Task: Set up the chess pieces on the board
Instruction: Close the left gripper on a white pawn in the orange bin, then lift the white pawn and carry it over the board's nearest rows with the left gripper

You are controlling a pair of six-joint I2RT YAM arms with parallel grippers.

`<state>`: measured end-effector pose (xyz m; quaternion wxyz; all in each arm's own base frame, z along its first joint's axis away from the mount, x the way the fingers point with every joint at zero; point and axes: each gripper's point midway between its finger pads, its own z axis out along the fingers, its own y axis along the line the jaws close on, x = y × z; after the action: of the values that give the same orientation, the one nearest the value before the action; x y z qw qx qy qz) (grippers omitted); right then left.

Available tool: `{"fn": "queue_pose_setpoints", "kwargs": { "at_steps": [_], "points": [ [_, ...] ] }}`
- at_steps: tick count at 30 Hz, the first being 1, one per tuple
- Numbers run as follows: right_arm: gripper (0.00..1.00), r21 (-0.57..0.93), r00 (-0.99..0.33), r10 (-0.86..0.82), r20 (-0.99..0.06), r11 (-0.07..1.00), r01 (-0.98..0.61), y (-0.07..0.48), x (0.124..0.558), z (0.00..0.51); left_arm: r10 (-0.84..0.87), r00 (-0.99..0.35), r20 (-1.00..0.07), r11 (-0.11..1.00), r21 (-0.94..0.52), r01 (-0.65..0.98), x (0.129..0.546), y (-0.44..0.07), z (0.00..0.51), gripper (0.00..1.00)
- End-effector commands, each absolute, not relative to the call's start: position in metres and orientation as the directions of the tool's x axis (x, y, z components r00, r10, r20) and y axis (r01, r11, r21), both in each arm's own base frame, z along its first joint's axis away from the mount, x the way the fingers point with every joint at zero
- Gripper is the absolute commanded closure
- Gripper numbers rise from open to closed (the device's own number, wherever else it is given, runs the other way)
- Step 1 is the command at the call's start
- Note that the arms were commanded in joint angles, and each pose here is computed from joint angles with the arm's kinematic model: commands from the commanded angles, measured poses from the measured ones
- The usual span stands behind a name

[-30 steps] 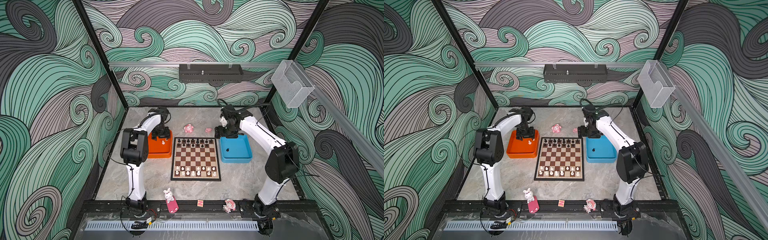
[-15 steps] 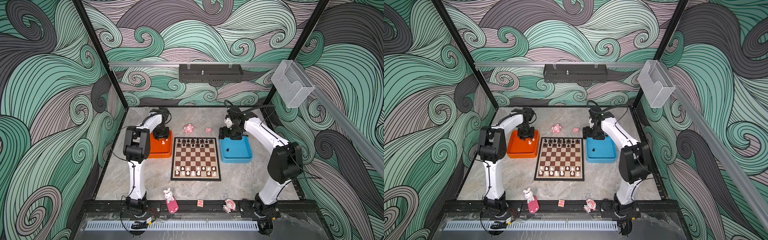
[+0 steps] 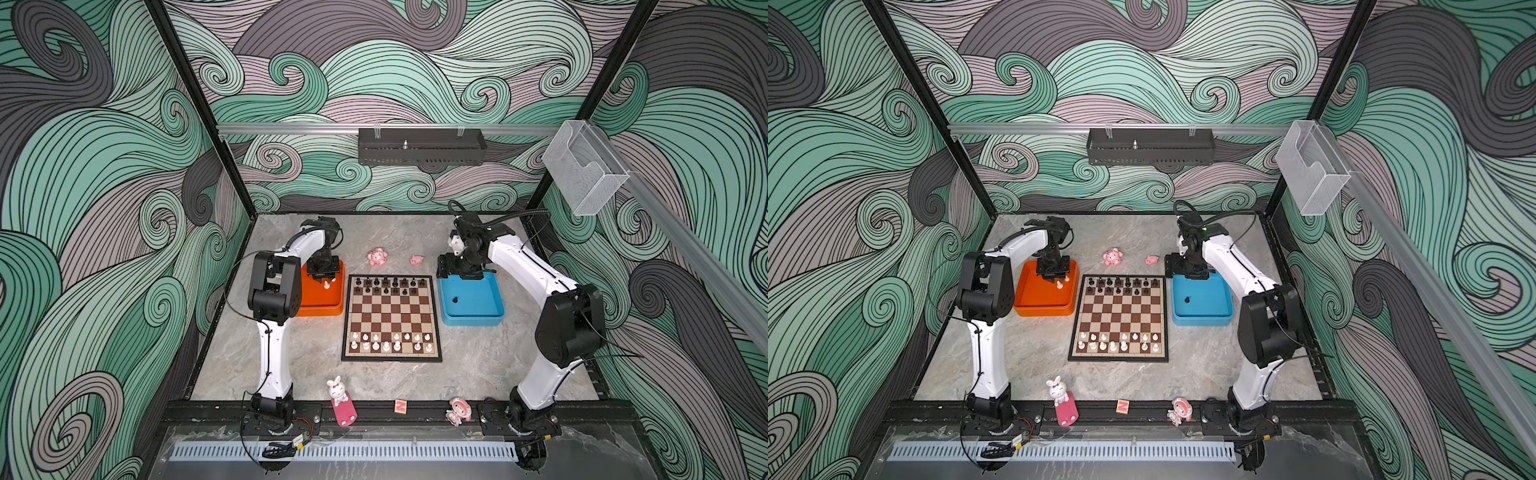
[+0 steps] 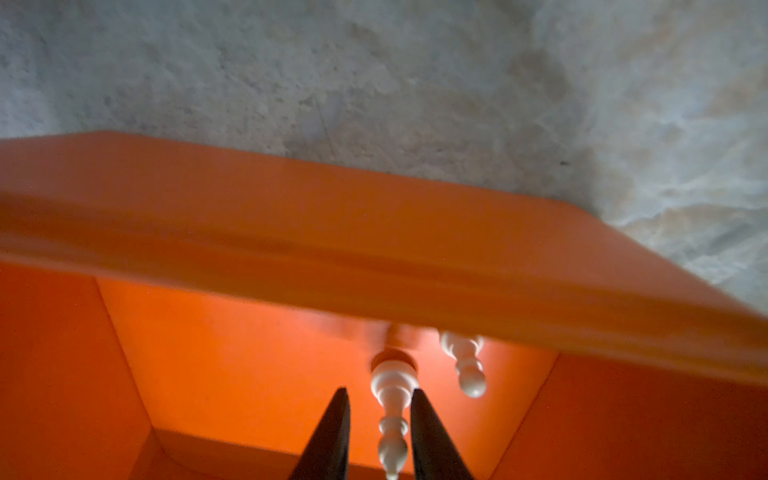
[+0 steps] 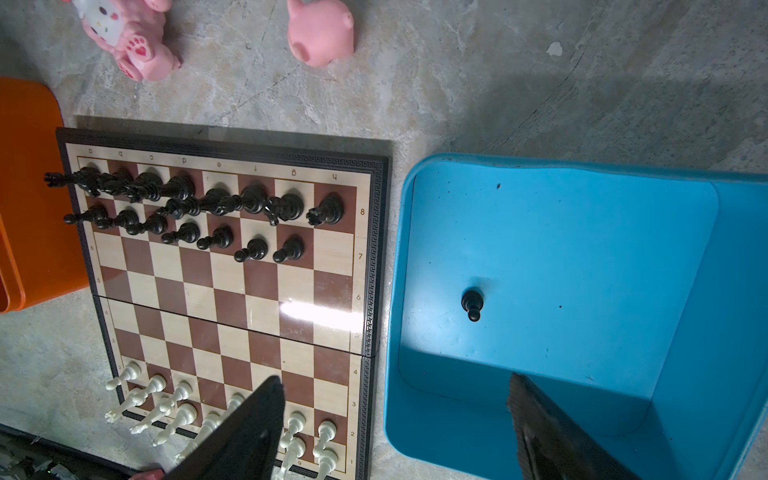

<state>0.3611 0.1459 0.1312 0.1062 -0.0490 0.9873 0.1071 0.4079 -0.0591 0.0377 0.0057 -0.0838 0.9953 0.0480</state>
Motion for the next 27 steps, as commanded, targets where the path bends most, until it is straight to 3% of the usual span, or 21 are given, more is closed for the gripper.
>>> {"fn": "queue_pose_setpoints", "kwargs": {
  "at_steps": [1, 18, 27],
  "points": [
    [0.15, 0.203, -0.974, -0.079, -0.210, 0.971, -0.123, 0.145, 0.362, 0.127, -0.180, -0.984, -0.001, 0.979, 0.092, -0.179, 0.405, -0.058, 0.032, 0.71],
    [0.15, 0.198, -0.974, -0.076, -0.211, 0.973, -0.119, 0.143, 0.362, 0.127, -0.174, -0.985, 0.003, 0.981, 0.086, -0.173, 0.403, -0.061, 0.033, 0.84],
    [0.15, 0.208, -0.970, -0.070, -0.232, 0.971, -0.120, 0.143, 0.360, 0.136, -0.117, -0.992, -0.049, 0.988, 0.096, -0.121, 0.393, -0.066, 0.084, 0.86]
  ]
}}
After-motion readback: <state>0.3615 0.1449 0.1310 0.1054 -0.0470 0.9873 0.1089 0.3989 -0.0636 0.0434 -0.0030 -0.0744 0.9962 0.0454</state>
